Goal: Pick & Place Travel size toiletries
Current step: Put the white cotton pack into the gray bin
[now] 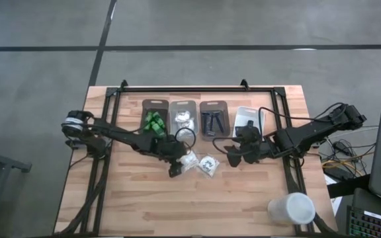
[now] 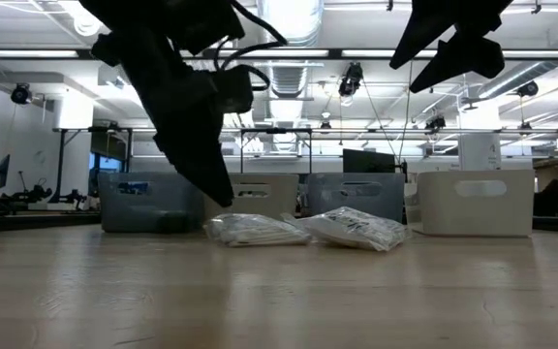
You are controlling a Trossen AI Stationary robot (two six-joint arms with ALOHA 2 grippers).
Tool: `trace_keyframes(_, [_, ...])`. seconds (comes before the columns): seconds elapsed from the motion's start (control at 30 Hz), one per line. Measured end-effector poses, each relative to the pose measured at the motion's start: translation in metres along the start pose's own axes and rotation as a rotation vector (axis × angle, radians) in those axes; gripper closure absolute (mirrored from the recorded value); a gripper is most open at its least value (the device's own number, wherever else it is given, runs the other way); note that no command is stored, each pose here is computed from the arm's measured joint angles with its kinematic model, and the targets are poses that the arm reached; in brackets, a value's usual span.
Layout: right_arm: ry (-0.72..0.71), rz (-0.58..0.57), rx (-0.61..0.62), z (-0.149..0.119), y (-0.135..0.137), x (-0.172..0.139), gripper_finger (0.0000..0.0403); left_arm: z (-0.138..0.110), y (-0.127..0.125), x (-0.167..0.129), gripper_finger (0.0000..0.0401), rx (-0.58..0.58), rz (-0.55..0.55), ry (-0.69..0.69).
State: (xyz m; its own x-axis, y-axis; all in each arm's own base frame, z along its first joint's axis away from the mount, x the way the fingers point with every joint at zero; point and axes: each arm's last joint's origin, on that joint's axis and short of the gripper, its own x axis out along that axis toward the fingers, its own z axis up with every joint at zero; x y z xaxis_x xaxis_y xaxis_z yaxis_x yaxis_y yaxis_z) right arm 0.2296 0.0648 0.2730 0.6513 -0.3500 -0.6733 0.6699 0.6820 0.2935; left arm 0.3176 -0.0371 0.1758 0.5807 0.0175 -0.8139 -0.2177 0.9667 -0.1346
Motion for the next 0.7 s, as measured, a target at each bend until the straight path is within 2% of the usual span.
trace_keyframes(0.27, [0.002, -0.010, -0.005, -0.002, -0.002, 0.002, 0.0115, -0.008, 0.004, 0.004, 0.0149, -0.035, 0.142, -0.020])
trace_keyframes(0.47, [0.000, -0.016, 0.011, -0.003, -0.003, 0.003, 0.0098, -0.019, 0.008, 0.011, 0.0149, -0.097, 0.023, 0.015])
trace_keyframes(0.7, [0.003, -0.021, 0.019, -0.005, -0.004, 0.004, 0.0098, -0.027, 0.007, 0.015, 0.0156, -0.139, -0.014, -0.030])
